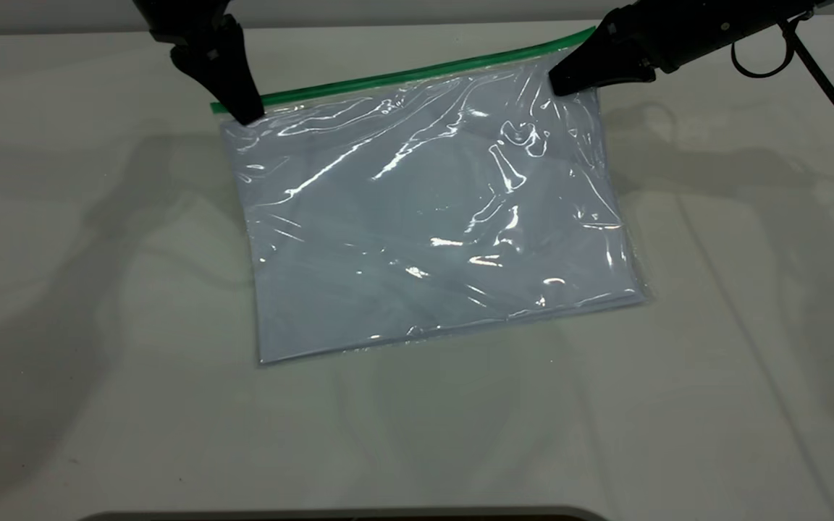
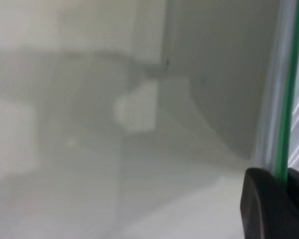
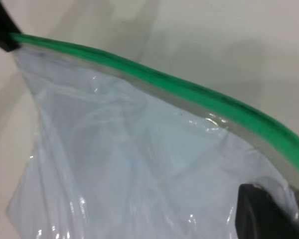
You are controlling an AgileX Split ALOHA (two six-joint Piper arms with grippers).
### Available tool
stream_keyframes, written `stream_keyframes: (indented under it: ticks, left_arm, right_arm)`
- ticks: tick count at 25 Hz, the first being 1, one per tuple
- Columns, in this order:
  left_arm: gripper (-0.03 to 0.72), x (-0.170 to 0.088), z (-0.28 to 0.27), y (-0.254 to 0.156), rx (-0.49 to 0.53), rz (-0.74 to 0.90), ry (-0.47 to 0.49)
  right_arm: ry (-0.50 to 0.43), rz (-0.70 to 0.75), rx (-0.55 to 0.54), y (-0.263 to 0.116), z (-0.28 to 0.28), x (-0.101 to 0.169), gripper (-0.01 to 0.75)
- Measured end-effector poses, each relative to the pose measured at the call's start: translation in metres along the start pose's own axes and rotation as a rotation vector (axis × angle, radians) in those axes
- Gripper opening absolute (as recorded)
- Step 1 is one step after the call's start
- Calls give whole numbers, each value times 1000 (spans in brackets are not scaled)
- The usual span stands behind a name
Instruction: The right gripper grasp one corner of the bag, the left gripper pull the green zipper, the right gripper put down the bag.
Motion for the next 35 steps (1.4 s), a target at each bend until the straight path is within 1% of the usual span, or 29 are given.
stream_keyframes:
  ticks: [6, 8, 10, 12, 14, 16, 18, 20, 21, 23, 24, 25, 26, 29, 32, 35]
  left_arm:
    - [49, 0, 0, -2, 14, -1, 3]
    - [62, 0, 0, -2, 14, -3, 3]
    - [99, 0, 0, -5, 33, 4, -1]
    - [166, -1, -1, -10, 56, 5, -11]
    - [265, 0, -2, -13, 62, -8, -10]
    - [364, 0, -2, -14, 64, -35, -8]
    - [463, 2, -4, -13, 65, -84, 2]
    - [533, 7, -12, -10, 67, -142, 27]
    - [559, 9, -18, -8, 71, -172, 45]
    - [582, 14, -36, -4, 77, -227, 86]
    - [585, 15, -47, -2, 84, -259, 102]
    - [584, 19, -60, 2, 78, -287, 145]
    - [584, 23, -76, 7, 68, -307, 200]
    - [579, 30, -126, 16, 37, -408, 358]
    - [578, 25, -173, 18, 20, -502, 492]
    - [577, 11, -222, 18, -7, -576, 622]
  right_arm:
    - [-21, 10, -6, 1, -1, -4, 52]
    - [-24, 16, -10, 1, -1, -4, 85]
    - [-47, 22, -20, 2, -2, -8, 158]
    - [-82, 33, -36, 4, -5, -16, 258]
    - [-110, 49, -56, 7, -9, -23, 387]
    - [-120, 61, -64, 8, -10, -26, 498]
    - [-135, 71, -72, 9, -12, -27, 591]
    - [-159, 63, -81, 16, -22, -27, 635]
    - [-178, 46, -88, 22, -31, -25, 644]
    - [-216, 7, -108, 38, -55, -20, 644]
    - [-234, -10, -127, 48, -72, -14, 639]
    - [-255, -32, -146, 59, -90, -7, 631]
    - [-273, -44, -160, 67, -106, 1, 623]
    - [-316, -90, -218, 93, -164, 38, 594]
    - [-352, -146, -270, 110, -221, 91, 585]
    - [-381, -193, -300, 111, -270, 146, 583]
Point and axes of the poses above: a point on each arm's last joint axis where the gripper is mounted, z pointing out along that axis toward the gripper, x along the wrist's bending axis when the last joint is at zero, y = z × x, the point moved 5 cm from there along z, pointing out along that axis toward the gripper, and after that the axes turned 14 degrees about z, right-handed, at the moved point
